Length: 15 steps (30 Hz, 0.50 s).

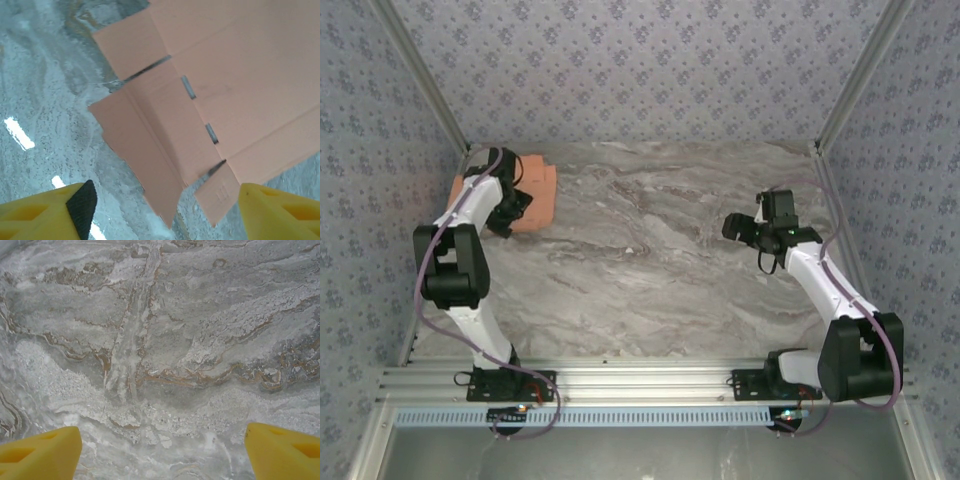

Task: Fold the paper box

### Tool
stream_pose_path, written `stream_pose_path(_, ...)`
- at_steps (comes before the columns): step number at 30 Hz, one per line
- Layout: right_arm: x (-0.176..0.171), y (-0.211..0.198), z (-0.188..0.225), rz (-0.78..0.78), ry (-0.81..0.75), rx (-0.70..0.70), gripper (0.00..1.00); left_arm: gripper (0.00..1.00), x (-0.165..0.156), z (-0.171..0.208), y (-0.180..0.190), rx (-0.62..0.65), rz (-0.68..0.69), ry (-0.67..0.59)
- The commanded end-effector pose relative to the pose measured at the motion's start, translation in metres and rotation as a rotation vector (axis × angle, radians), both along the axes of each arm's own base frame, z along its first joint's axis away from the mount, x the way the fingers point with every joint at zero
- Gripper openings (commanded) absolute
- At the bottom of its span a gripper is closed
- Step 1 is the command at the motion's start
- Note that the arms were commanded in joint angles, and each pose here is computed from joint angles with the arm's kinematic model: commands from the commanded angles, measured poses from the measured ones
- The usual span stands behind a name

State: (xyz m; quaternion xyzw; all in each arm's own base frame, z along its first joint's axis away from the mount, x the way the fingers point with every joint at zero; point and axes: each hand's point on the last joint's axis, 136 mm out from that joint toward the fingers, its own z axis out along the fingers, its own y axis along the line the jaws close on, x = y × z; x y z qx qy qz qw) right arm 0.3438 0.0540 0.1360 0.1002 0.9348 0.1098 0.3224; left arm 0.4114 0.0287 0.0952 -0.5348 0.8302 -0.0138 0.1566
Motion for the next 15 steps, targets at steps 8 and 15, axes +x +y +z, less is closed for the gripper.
stream_pose_path(8, 0.000, 0.004, -0.005, 0.046, 0.052, -0.071, 0.85, 0.59, 0.005, -0.057, 0.004, -0.115, 0.118, 0.107)
stream_pose_path(15, -0.005, 0.006, 0.001, 0.057, 0.046, -0.131, 0.85, 0.14, 0.004, -0.030, 0.004, -0.057, -0.020, 0.020)
